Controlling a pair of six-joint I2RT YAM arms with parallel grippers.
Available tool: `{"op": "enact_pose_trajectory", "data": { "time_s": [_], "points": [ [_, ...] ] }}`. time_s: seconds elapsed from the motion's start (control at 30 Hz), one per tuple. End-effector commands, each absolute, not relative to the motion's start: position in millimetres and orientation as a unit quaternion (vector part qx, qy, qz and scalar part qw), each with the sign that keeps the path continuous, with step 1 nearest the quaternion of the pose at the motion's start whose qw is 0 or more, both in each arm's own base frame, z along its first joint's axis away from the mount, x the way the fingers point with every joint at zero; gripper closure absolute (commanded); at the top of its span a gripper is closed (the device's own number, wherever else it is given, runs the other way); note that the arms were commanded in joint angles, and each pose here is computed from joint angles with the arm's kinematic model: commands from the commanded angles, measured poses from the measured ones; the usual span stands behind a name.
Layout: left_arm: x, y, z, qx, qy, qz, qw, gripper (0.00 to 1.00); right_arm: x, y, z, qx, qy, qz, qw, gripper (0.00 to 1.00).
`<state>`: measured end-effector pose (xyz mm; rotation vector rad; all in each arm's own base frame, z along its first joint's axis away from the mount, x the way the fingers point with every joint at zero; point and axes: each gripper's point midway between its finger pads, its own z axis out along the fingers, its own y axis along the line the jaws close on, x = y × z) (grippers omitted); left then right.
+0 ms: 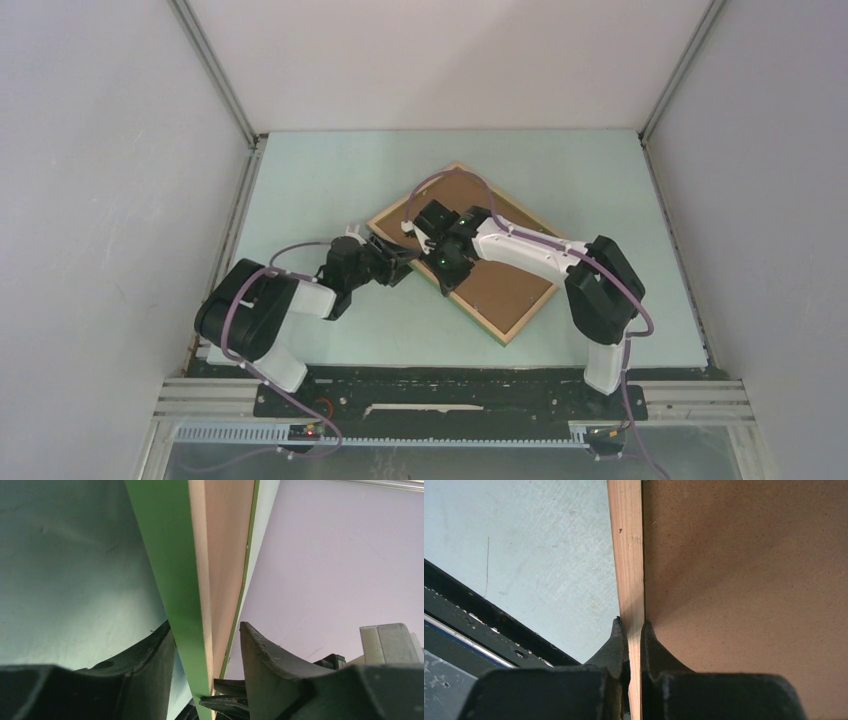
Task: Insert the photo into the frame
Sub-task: Turn over the photo frame at the center of the board.
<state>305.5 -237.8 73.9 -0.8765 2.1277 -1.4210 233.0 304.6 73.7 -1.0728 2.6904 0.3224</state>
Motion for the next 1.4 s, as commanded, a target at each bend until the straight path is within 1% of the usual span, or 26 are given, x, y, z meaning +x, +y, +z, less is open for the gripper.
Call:
{"op": "enact_pose_trajectory", "data": {
  "time_s": [0.0, 0.03, 0.1, 0.13, 0.17, 0.2, 0.23, 0.27, 0.3, 0.43, 0.5, 0.63, 0.7, 0.93, 1.1, 1.3, 1.37],
  "points": [
    [326.9, -245.0, 108.2, -0.289, 0.742, -0.542, 0.268, 0.54, 230.5, 317.2, 107.2, -0.333, 0.917, 0.162, 0.145, 1.0],
    [327.3, -244.6, 110.9, -0.287, 0.741, -0.543, 0.271, 0.6, 230.0, 317.4, 107.9, -0.332, 0.918, 0.163, 0.145, 1.0],
    [326.2, -244.0, 117.8, -0.28, 0.74, -0.544, 0.28, 0.76, 226.5, 318.9, 112.0, -0.331, 0.917, 0.169, 0.146, 1.0],
    [325.0, -243.6, 122.5, -0.275, 0.739, -0.546, 0.284, 0.85, 223.7, 319.9, 112.9, -0.332, 0.916, 0.169, 0.148, 0.85],
    [323.4, -242.5, 125.7, -0.273, 0.74, -0.544, 0.286, 0.94, 223.6, 319.3, 117.4, -0.332, 0.915, 0.157, 0.164, 0.67],
    [321.3, -241.8, 130.5, -0.271, 0.74, -0.545, 0.287, 0.99, 223.2, 319.1, 119.9, -0.331, 0.915, 0.141, 0.181, 0.51],
    [318.7, -240.7, 134.7, -0.271, 0.739, -0.546, 0.286, 1.0, 222.3, 318.9, 123.2, -0.329, 0.915, 0.126, 0.196, 0.41],
    [314.4, -240.8, 139.3, -0.271, 0.74, -0.548, 0.281, 1.0, 219.2, 319.8, 126.0, -0.328, 0.914, 0.108, 0.212, 0.35],
    [310.9, -240.2, 145.3, -0.273, 0.738, -0.552, 0.276, 1.0, 218.3, 319.3, 129.0, -0.323, 0.914, 0.09, 0.228, 0.3],
    [295.5, -237.2, 172.3, -0.285, 0.735, -0.56, 0.255, 1.0, 211.7, 311.7, 147.9, -0.312, 0.896, -0.012, 0.316, 0.15],
    [287.9, -232.2, 182.1, -0.296, 0.743, -0.547, 0.249, 1.0, 205.2, 307.4, 161.1, -0.317, 0.879, -0.06, 0.351, 0.12],
    [277.5, -212.6, 201.0, -0.333, 0.757, -0.5, 0.257, 1.0, 197.2, 288.9, 192.2, -0.318, 0.833, -0.176, 0.417, 0.12],
    [272.4, -203.4, 205.7, -0.356, 0.762, -0.477, 0.255, 1.0, 192.7, 286.2, 196.8, -0.323, 0.82, -0.206, 0.426, 0.13],
    [259.9, -208.7, 216.1, -0.376, 0.759, -0.489, 0.209, 1.0, 179.5, 305.7, 210.1, -0.349, 0.792, -0.234, 0.444, 0.27],
    [259.5, -200.6, 228.9, -0.387, 0.744, -0.493, 0.23, 1.0, 179.7, 317.2, 209.2, -0.359, 0.8, -0.209, 0.433, 0.29],
    [256.1, -200.7, 228.3, -0.389, 0.745, -0.494, 0.222, 1.0, 181.2, 327.3, 200.9, -0.38, 0.801, -0.176, 0.427, 0.29],
    [256.0, -202.5, 229.0, -0.385, 0.746, -0.498, 0.219, 1.0, 181.9, 329.4, 198.0, -0.384, 0.803, -0.165, 0.425, 0.27]
  ]
}}
